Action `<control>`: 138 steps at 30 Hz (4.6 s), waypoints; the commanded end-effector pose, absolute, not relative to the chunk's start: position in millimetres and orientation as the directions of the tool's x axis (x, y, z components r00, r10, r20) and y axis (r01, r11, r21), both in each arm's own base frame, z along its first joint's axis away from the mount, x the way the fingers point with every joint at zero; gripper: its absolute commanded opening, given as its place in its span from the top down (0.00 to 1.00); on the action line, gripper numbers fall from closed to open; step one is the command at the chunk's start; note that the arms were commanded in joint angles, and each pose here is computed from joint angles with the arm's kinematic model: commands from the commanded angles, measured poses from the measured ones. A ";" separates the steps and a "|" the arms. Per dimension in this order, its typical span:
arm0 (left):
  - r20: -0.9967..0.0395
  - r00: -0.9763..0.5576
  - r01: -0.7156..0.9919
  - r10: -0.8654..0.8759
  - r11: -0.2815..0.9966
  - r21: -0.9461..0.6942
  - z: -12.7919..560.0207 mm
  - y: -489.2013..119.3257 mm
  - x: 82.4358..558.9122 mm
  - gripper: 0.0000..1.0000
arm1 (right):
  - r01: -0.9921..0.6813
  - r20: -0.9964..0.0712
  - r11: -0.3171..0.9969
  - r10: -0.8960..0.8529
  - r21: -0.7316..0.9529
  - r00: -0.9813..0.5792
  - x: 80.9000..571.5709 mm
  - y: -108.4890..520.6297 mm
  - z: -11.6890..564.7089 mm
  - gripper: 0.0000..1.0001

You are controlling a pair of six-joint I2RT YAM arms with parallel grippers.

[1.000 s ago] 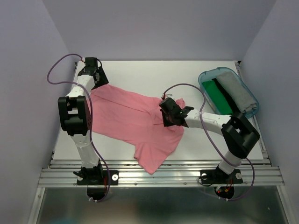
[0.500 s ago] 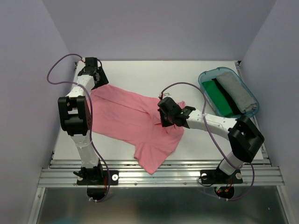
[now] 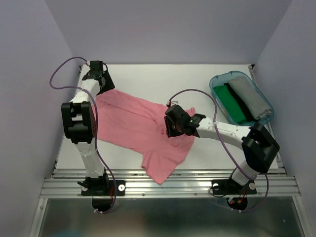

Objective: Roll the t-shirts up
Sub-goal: Fold the T-shirt at the center of the board.

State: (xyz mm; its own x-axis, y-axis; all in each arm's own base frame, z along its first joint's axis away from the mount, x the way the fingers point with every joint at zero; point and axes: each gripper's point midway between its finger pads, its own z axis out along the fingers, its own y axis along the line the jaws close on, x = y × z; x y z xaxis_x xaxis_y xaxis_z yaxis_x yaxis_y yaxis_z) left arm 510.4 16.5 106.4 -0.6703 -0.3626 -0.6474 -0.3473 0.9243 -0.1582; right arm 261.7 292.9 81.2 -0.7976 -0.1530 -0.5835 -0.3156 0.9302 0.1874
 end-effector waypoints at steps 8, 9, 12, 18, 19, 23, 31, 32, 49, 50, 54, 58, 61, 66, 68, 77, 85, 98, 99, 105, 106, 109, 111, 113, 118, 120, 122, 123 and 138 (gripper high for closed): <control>-0.674 -0.652 -0.315 -0.346 0.933 -0.175 128.9 6.7 507.8 0.32 | -0.165 -0.669 0.971 -0.008 0.171 -0.743 309.9 257.0 115.0 0.53; -0.670 -0.658 -0.312 -0.344 0.934 -0.174 126.8 4.8 505.6 0.33 | -0.116 -0.665 0.976 0.035 0.182 -0.746 325.2 242.6 115.2 0.54; -0.653 -0.685 -0.278 -0.323 0.944 -0.176 116.1 -15.3 502.0 0.36 | -0.053 -0.647 0.969 0.119 0.240 -0.753 349.4 223.3 112.8 0.56; -0.587 -0.738 -0.292 -0.333 0.942 -0.167 75.6 -21.0 499.0 0.38 | 0.076 -0.600 0.942 0.269 0.326 -0.754 405.0 184.3 100.5 0.56; -0.583 -0.741 -0.295 -0.332 0.942 -0.162 71.4 -19.7 500.5 0.38 | 0.098 -0.593 0.940 0.284 0.327 -0.753 413.3 178.3 96.4 0.55; -0.573 -0.745 -0.311 -0.342 0.938 -0.155 63.4 -12.6 503.6 0.38 | 0.137 -0.582 0.936 0.311 0.323 -0.752 428.0 168.0 86.3 0.56; -0.544 -0.763 -0.329 -0.349 0.934 -0.138 44.7 -4.9 501.0 0.38 | 0.143 -0.590 0.946 0.295 0.291 -0.752 445.9 164.9 74.8 0.63; -0.540 -0.767 -0.328 -0.346 0.935 -0.134 42.7 -4.8 500.4 0.38 | 0.153 -0.601 0.951 0.291 0.270 -0.744 447.9 160.5 74.2 0.64; -0.522 -0.780 -0.332 -0.345 0.935 -0.121 30.9 -3.9 498.5 0.38 | 0.109 -0.666 0.983 0.180 0.148 -0.724 441.6 143.3 87.4 0.65; -0.522 -0.780 -0.333 -0.345 0.935 -0.120 30.2 -3.6 498.4 0.38 | 0.103 -0.668 0.984 0.175 0.146 -0.724 442.2 143.6 88.1 0.65; -0.520 -0.781 -0.335 -0.344 0.935 -0.116 29.1 -3.1 498.3 0.38 | 0.082 -0.659 0.988 0.149 0.131 -0.737 442.2 148.1 81.0 0.68; -0.514 -0.788 -0.334 -0.339 0.937 -0.105 25.9 -1.8 496.3 0.38 | 0.079 -0.650 0.988 0.148 0.134 -0.746 443.5 150.4 75.1 0.73; -0.514 -0.789 -0.335 -0.337 0.937 -0.101 25.9 -1.2 496.3 0.38 | 0.079 -0.645 0.987 0.152 0.141 -0.749 443.7 152.1 73.4 0.73; -0.511 -0.790 -0.337 -0.337 0.937 -0.097 24.9 -0.6 495.5 0.38 | 0.085 -0.644 0.986 0.159 0.145 -0.748 444.6 152.5 73.6 0.87; -0.511 -0.782 -0.362 -0.357 0.927 -0.093 24.7 13.5 494.9 0.38 | 0.103 -0.646 0.984 0.175 0.148 -0.743 444.6 151.0 74.7 0.99; -0.508 -0.779 -0.375 -0.368 0.922 -0.093 24.3 20.2 493.5 0.38 | 0.183 -0.674 0.959 0.282 0.216 -0.683 436.2 144.9 87.4 0.99; -0.510 -0.776 -0.371 -0.370 0.923 -0.103 26.4 18.5 494.7 0.38 | 0.094 -0.669 0.970 0.224 0.225 -0.708 439.5 157.4 90.7 0.80; -0.510 -0.777 -0.365 -0.369 0.924 -0.112 27.2 16.2 495.3 0.38 | 0.068 -0.644 0.979 0.177 0.190 -0.745 447.6 161.6 74.3 0.77; -0.512 -0.776 -0.366 -0.368 0.924 -0.110 28.0 17.3 495.3 0.38 | 0.069 -0.642 0.980 0.176 0.188 -0.746 448.0 161.5 73.1 0.78; -0.511 -0.777 -0.367 -0.368 0.924 -0.109 27.3 17.5 495.2 0.38 | 0.073 -0.627 0.983 0.165 0.170 -0.761 445.4 159.5 64.0 0.69; -0.513 -0.775 -0.367 -0.368 0.924 -0.108 27.8 17.8 495.7 0.38 | 0.074 -0.627 0.983 0.166 0.169 -0.761 445.3 159.1 64.5 0.69; -0.512 -0.776 -0.368 -0.368 0.924 -0.106 27.3 18.1 495.2 0.38 | 0.081 -0.628 0.983 0.167 0.163 -0.760 444.6 157.2 63.6 0.76; -0.511 -0.777 -0.368 -0.368 0.924 -0.106 26.5 18.1 495.1 0.38 | 0.084 -0.629 0.984 0.167 0.159 -0.759 444.5 156.3 63.8 0.83; -0.513 -0.775 -0.370 -0.368 0.923 -0.104 27.3 18.6 495.2 0.38 | 0.088 -0.629 0.985 0.165 0.151 -0.760 443.8 154.6 62.9 0.94; -0.512 -0.777 -0.371 -0.367 0.923 -0.098 26.8 19.5 493.9 0.38 | 0.130 -0.639 0.983 0.184 0.130 -0.747 441.1 145.7 64.4 0.99; -0.511 -0.777 -0.373 -0.368 0.923 -0.098 26.3 20.2 493.4 0.38 | 0.159 -0.654 0.979 0.203 0.126 -0.729 438.4 139.6 71.2 0.99; -0.511 -0.777 -0.373 -0.368 0.923 -0.098 26.7 20.2 493.5 0.38 | 0.194 -0.673 0.973 0.229 0.128 -0.704 437.8 133.9 77.9 0.99; -0.512 -0.776 -0.374 -0.369 0.922 -0.099 26.8 20.2 493.9 0.38 | 0.205 -0.680 0.970 0.238 0.130 -0.694 436.9 131.9 81.2 0.99; -0.504 -0.782 -0.366 -0.367 0.925 -0.104 23.4 19.0 494.9 0.38 | 0.349 -0.677 0.881 0.470 0.320 -0.567 410.4 121.5 106.3 0.99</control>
